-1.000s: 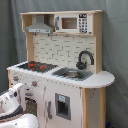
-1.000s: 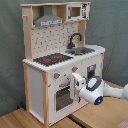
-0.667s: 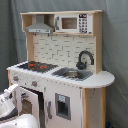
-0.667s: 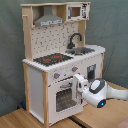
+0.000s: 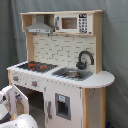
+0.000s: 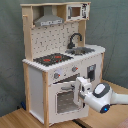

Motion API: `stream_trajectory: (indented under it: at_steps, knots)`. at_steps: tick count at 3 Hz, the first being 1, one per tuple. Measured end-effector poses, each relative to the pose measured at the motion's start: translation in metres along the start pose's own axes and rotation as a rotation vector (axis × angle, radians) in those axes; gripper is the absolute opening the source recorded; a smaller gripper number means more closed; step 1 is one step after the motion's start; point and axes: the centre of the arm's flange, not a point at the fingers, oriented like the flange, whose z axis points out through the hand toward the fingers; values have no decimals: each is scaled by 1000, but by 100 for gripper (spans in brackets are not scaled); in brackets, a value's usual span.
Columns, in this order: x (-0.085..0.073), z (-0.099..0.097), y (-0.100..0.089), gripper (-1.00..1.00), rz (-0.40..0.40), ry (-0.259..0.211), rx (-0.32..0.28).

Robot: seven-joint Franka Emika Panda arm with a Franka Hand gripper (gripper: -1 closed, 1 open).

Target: Play with the kitchen

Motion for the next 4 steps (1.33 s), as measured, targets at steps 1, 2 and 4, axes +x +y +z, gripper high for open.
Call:
stream_trajectory:
  at_steps: [1, 2, 4]
  knots:
    - [7, -12, -5, -100, 0, -23, -14]
    - [15, -22, -11, -100, 0, -49, -34]
    - [29, -37, -22, -100, -7, -102, -70]
